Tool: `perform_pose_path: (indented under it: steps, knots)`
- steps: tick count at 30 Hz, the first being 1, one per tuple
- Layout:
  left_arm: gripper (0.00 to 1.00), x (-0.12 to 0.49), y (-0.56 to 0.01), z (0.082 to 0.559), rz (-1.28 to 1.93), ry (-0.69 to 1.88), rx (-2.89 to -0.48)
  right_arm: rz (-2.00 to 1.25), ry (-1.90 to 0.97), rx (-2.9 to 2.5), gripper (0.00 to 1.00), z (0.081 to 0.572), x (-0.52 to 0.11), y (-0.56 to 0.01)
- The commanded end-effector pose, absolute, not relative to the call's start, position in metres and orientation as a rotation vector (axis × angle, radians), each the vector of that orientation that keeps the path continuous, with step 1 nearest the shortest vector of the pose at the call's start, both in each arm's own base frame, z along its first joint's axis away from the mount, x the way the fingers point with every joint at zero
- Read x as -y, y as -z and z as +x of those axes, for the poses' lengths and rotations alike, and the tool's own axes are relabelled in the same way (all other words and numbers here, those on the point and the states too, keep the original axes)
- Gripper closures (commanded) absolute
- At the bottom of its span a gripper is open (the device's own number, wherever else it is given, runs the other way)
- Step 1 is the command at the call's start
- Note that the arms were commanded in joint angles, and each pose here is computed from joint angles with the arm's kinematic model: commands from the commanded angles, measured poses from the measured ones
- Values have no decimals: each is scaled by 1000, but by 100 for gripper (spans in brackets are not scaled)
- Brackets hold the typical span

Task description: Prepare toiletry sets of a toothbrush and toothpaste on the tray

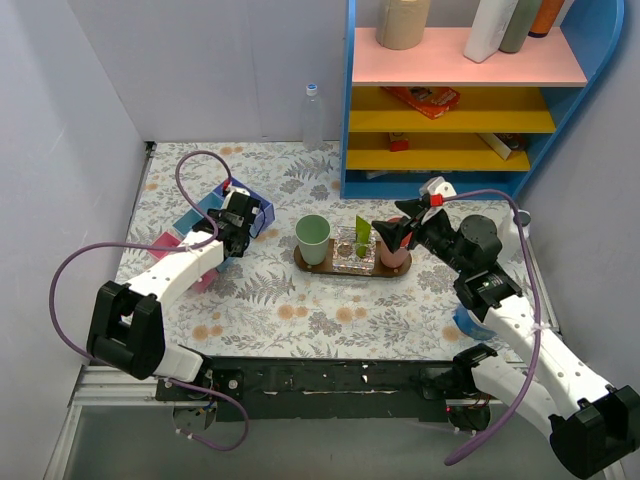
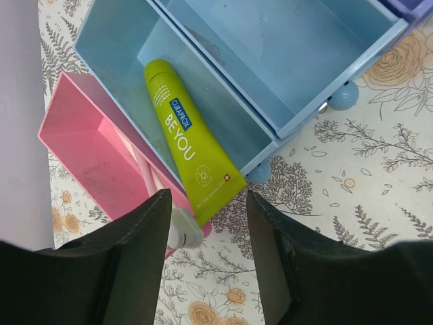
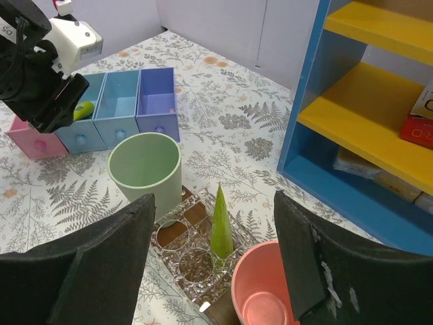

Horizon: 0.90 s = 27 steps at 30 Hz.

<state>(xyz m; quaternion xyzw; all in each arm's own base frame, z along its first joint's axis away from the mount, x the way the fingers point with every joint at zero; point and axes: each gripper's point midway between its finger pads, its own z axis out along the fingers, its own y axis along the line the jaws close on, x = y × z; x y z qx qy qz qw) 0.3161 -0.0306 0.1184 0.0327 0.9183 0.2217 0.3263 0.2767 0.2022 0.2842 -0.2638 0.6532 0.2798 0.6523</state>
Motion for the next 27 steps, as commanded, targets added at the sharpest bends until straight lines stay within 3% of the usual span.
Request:
perform_pose_path:
  steps: [1, 27]
  knots:
    - [53, 27, -118, 318, 79, -575, -2393, -580, -636, -1412, 22, 275, -199, -305]
    - [69, 13, -122, 322, 18, -691, -2362, -585, -638, -1427, 22, 277, -200, -297]
